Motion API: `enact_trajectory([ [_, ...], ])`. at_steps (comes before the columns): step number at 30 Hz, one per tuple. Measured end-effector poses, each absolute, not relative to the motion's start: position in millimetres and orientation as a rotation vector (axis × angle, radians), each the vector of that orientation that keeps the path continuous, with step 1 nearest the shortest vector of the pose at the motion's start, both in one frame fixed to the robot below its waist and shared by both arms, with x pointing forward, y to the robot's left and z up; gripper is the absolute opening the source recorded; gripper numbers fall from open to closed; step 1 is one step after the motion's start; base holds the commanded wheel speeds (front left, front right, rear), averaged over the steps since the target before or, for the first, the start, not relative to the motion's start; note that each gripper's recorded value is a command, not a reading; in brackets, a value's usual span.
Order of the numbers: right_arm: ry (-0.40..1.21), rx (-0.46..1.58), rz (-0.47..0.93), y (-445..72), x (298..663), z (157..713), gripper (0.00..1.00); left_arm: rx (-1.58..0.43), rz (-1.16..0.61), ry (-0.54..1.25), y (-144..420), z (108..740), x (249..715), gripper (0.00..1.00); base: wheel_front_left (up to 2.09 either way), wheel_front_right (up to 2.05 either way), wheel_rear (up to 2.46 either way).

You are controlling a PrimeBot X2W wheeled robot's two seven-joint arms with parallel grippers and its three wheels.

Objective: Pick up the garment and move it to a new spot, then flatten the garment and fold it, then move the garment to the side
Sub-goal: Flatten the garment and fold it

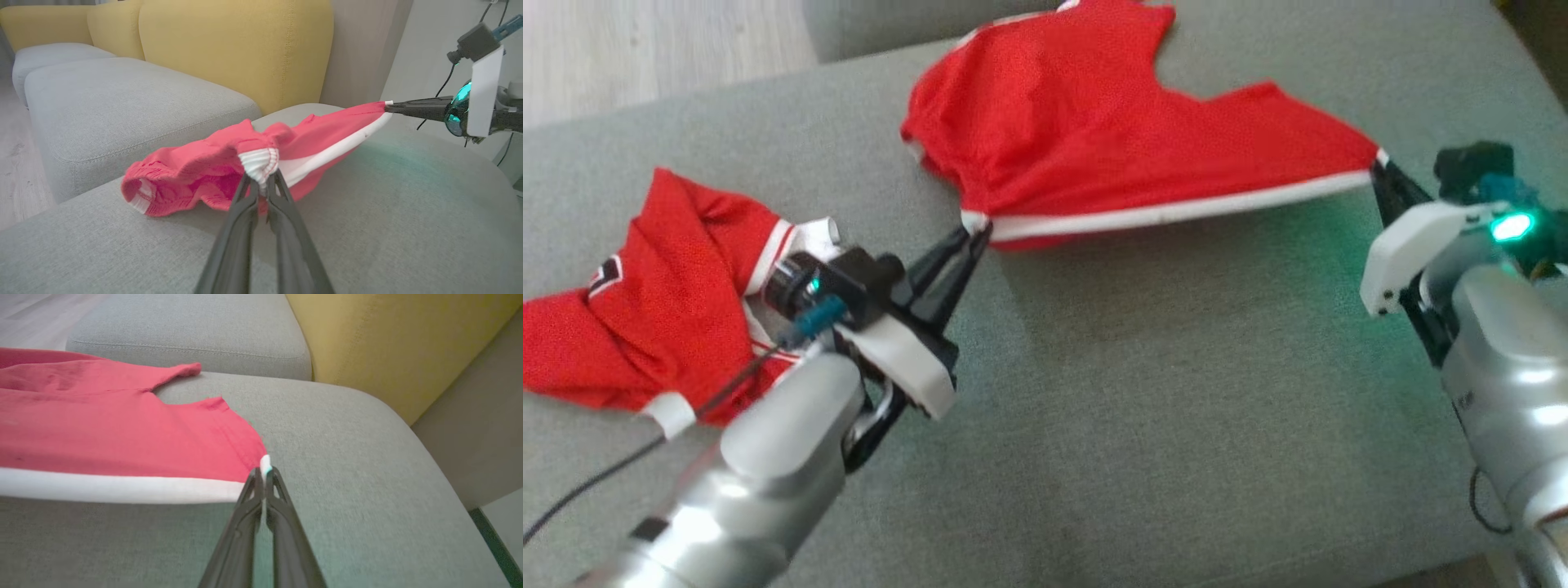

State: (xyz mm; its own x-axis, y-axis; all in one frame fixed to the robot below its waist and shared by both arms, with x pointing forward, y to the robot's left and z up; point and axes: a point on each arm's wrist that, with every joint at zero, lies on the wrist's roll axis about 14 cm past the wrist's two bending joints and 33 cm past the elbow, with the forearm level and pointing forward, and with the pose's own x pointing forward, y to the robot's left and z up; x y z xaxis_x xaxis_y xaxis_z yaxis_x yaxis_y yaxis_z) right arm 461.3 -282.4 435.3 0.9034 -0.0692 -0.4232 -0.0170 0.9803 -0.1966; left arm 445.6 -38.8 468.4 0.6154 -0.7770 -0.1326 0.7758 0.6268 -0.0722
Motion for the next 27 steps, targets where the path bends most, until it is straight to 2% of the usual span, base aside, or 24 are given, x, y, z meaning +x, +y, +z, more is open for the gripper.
enact_trajectory([
  [8, 0.443, -0.133, -0.056, -292.1, 427.3, 434.3, 0.0, 0.004, -0.907, 0.146, -43.9, 471.4, 414.2, 0.0, 0.0, 0.0, 0.0],
  [18, 0.416, -0.072, -0.129, -327.5, 369.6, 441.0, 0.0, -0.032, -0.986, 0.18, -67.7, 467.5, 343.0, 0.0, 0.0, 0.0, 0.0],
  [22, 0.365, -0.06, -0.137, -333.2, 374.3, 453.5, 0.0, -0.059, -0.986, 0.178, -71.6, 472.2, 340.6, 0.0, 0.0, 0.0, 0.0],
  [27, 0.295, -0.089, -0.109, -325.5, 402.3, 477.0, 0.0, -0.079, -0.93, 0.192, -63.3, 470.9, 356.3, 0.0, 0.0, 0.0, 0.0],
])
